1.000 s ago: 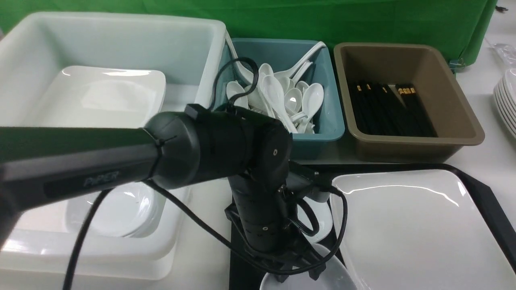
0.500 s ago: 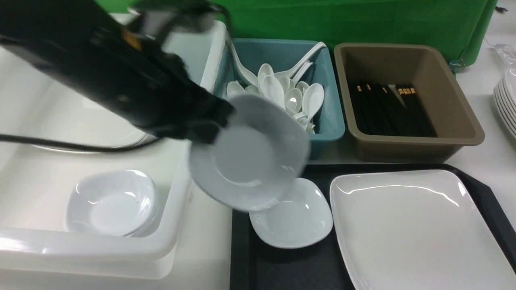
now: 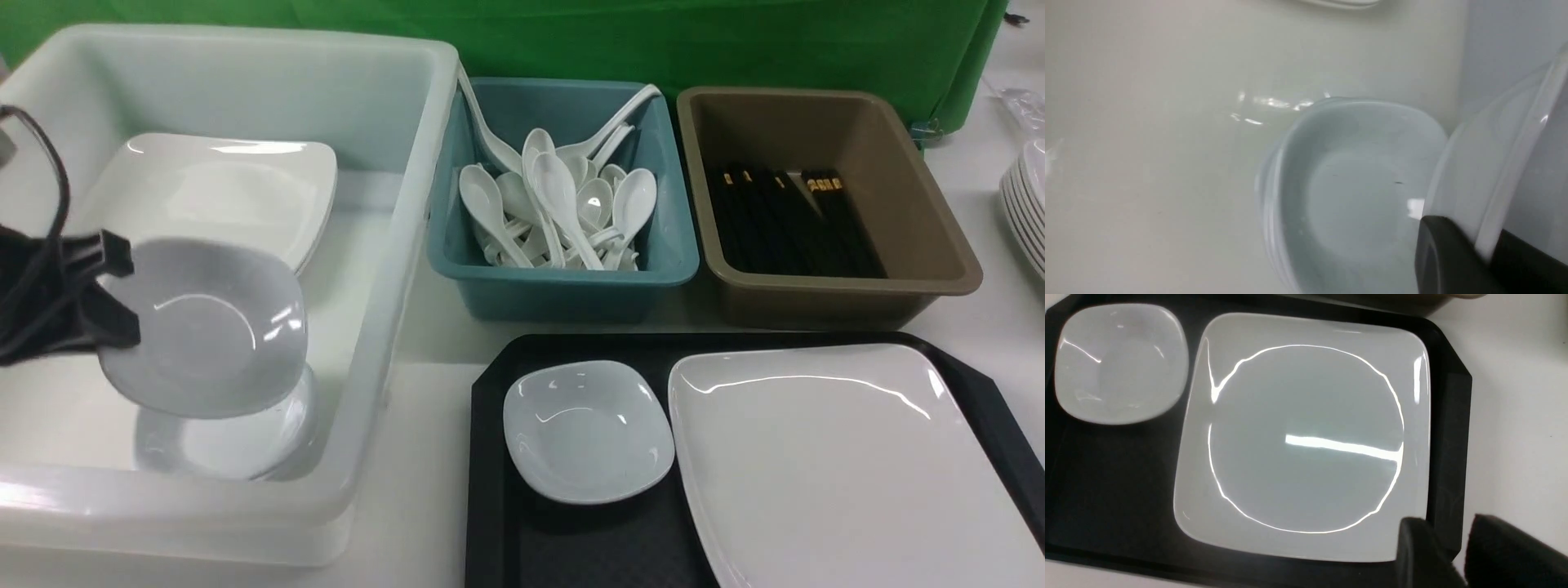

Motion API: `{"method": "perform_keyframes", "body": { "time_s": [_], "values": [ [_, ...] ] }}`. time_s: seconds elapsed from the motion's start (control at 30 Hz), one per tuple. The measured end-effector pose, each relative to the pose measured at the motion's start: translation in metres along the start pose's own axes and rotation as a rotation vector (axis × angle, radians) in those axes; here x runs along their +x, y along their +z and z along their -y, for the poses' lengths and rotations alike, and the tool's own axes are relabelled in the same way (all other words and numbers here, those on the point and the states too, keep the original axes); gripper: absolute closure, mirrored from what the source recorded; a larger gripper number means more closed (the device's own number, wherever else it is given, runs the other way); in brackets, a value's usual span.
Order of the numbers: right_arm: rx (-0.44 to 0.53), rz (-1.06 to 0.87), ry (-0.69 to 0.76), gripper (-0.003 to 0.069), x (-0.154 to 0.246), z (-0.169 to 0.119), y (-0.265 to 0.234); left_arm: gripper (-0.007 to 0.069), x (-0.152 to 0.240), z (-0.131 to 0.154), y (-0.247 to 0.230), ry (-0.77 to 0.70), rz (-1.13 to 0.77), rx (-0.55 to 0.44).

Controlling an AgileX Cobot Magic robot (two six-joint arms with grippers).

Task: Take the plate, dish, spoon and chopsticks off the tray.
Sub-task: Use the left arm to put the small plate into the large storage box on the left, then use the left arm to grab a small plate from the dinner plate

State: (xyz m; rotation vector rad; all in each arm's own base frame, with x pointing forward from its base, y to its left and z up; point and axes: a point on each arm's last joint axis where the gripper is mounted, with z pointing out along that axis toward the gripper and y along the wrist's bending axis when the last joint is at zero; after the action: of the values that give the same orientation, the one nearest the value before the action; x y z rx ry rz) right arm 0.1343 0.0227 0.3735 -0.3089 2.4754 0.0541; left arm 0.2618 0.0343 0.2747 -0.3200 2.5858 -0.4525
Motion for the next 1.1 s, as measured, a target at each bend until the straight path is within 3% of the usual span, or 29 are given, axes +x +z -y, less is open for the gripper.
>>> {"method": "perform_keyframes", "body": {
  "time_s": [0.2, 0.43, 0.57, 0.7, 0.83, 0.93, 0.97, 1.1],
  "values": [
    [0.001, 0.007, 0.0, 0.0443, -0.001, 0.0, 0.0, 0.0513, -0.003, -0.012, 0.025, -0.032, -0.027, -0.024],
    [0.001, 0.006, 0.001, 0.0443, -0.001, 0.0, 0.0, 0.0215, -0.012, -0.012, 0.022, 0.017, -0.079, -0.045],
    [0.0, 0.003, 0.002, 0.0443, 0.0, 0.0, 0.0, 0.016, -0.032, -0.001, -0.006, 0.05, -0.063, -0.07],
    [0.0, 0.001, 0.002, 0.0443, 0.0, 0.0, 0.0, 0.0213, -0.048, 0.025, -0.045, 0.102, -0.004, -0.042],
    [0.0, 0.0, 0.002, 0.044, 0.0, 0.0, 0.0, 0.0396, -0.045, 0.073, -0.062, 0.23, 0.034, 0.046],
    [0.0, 0.0, 0.002, 0.0435, 0.0, 0.0, 0.0, 0.054, -0.03, 0.116, -0.059, 0.357, 0.008, 0.138],
    [0.0, 0.0, 0.003, 0.0435, 0.0, 0.0, 0.0, 0.0578, -0.018, 0.142, -0.052, 0.441, -0.023, 0.188],
    [0.0, 0.0, 0.003, 0.043, 0.0, 0.0, 0.0, 0.0617, 0.025, 0.206, -0.024, 0.682, -0.119, 0.273]
  ]
}}
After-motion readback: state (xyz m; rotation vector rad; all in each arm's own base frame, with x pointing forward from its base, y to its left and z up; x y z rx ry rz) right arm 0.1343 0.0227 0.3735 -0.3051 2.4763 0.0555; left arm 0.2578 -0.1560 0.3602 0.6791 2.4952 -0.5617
